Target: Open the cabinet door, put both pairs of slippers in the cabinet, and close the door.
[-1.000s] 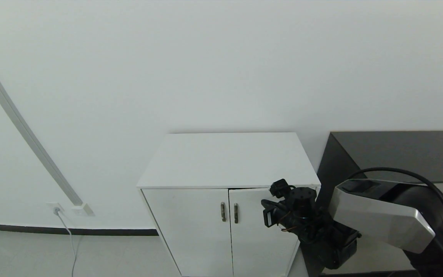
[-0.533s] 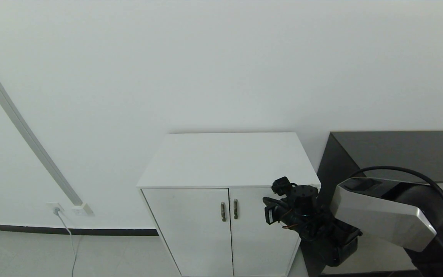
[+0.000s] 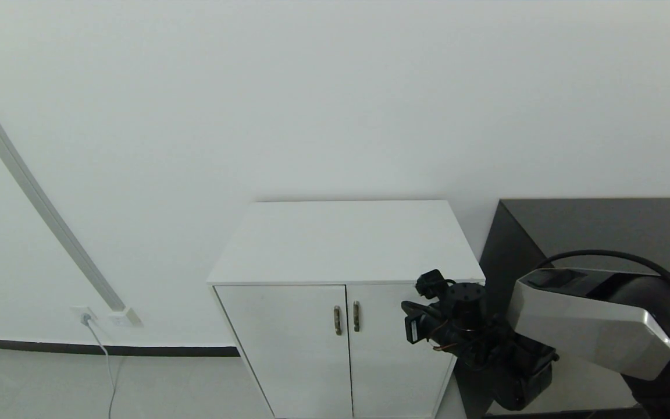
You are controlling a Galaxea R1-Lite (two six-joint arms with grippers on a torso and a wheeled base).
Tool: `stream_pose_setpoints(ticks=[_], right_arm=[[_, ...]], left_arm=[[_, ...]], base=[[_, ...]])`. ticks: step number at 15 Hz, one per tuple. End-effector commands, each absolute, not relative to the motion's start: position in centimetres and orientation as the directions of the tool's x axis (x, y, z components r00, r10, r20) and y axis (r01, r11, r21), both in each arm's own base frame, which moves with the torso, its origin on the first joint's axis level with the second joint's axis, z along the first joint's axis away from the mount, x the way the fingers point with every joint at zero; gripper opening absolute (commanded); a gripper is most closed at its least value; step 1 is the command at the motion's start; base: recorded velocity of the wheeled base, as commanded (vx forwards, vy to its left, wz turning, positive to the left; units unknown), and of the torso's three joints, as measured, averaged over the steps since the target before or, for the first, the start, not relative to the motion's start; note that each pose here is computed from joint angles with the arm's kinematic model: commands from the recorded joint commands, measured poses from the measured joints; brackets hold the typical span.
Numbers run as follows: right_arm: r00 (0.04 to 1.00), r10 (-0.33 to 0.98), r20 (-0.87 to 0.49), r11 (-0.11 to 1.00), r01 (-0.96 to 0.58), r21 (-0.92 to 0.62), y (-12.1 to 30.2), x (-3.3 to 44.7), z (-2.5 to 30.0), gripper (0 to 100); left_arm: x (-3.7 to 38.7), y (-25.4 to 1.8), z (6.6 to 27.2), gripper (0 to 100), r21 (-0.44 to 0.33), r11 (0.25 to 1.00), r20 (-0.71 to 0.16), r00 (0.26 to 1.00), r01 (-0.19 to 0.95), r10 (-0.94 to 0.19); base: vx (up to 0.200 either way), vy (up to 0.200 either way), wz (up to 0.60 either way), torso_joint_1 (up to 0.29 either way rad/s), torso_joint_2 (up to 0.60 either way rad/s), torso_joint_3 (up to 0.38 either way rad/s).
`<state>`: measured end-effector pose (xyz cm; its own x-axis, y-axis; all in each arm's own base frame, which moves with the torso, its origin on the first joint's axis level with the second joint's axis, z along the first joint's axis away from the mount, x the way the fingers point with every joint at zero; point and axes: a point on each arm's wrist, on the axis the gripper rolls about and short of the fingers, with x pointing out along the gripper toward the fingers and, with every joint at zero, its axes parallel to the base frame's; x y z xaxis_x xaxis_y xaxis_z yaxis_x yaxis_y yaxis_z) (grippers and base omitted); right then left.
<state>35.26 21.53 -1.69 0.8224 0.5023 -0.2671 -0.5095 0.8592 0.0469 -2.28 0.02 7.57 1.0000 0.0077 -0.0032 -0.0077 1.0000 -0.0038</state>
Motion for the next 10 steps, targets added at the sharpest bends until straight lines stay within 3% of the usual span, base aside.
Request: stream_pose_setpoints(ticks=[1,4,10], right_arm=[[0.825,0.503,-0.256,0.859,-0.509,0.047,20.7,33.9,-0.4,0],[0.84,0.494,-0.225,0.866,-0.498,0.046,19.1,32.4,0.2,0],[0.919,0.335,-0.207,0.942,-0.333,0.047,11.3,31.1,2.4,0]], left_arm=[[-2.3,0.0,7.6,0,-0.003,1.0,-0.003,1.0,-0.008,0.008],[-2.3,0.0,7.6,0,-0.003,1.0,-0.003,1.0,-0.008,0.008],[-2.3,0.0,7.6,0,-0.002,1.0,-0.003,1.0,-0.008,0.008]], base=[[0.0,0.0,0.0,0.0,0.0,0.0],[0.0,0.0,0.0,0.0,0.0,0.0],[0.0,0.0,0.0,0.0,0.0,0.0]])
